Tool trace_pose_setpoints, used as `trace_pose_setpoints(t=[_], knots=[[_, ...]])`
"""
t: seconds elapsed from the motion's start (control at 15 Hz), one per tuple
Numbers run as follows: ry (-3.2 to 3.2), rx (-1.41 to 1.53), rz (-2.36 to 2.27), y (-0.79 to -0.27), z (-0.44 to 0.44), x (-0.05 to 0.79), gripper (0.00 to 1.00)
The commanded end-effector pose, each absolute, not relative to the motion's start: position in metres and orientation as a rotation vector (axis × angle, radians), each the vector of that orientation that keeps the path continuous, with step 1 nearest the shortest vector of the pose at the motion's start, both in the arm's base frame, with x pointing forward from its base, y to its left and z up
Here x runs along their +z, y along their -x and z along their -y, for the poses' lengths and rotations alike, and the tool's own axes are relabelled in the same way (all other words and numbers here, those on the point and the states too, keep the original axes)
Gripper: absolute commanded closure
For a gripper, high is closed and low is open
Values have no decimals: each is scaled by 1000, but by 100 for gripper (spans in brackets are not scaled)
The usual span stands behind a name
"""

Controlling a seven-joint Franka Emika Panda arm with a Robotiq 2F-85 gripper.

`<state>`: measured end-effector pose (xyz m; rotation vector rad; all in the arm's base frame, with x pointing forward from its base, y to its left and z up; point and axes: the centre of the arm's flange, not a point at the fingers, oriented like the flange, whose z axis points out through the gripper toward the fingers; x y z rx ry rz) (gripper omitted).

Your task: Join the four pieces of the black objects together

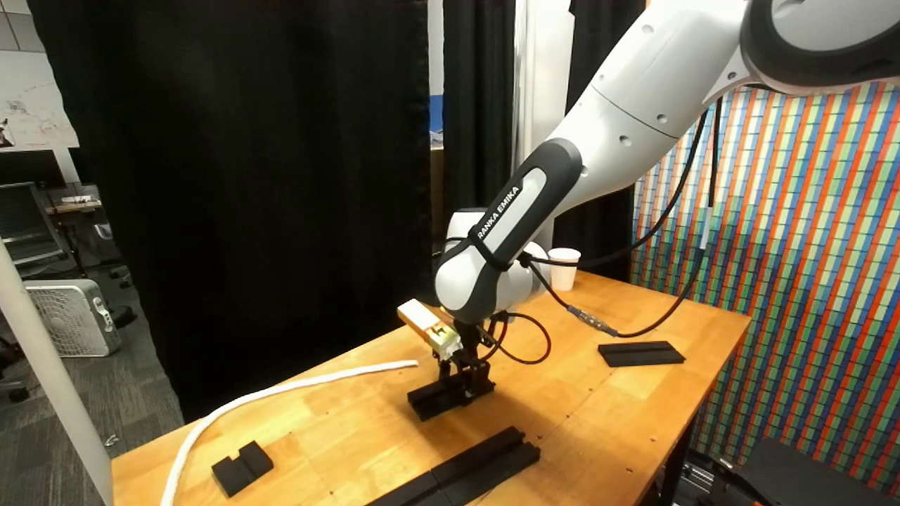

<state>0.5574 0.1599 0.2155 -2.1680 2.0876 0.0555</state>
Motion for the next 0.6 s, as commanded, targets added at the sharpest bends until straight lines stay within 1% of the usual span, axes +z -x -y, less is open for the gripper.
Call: trace_pose_setpoints(t=[0.0,0.53], knots=[[2149,28,-2079,-524,-132,232,53],[2110,-5,-2162,-463,-60,245,53]])
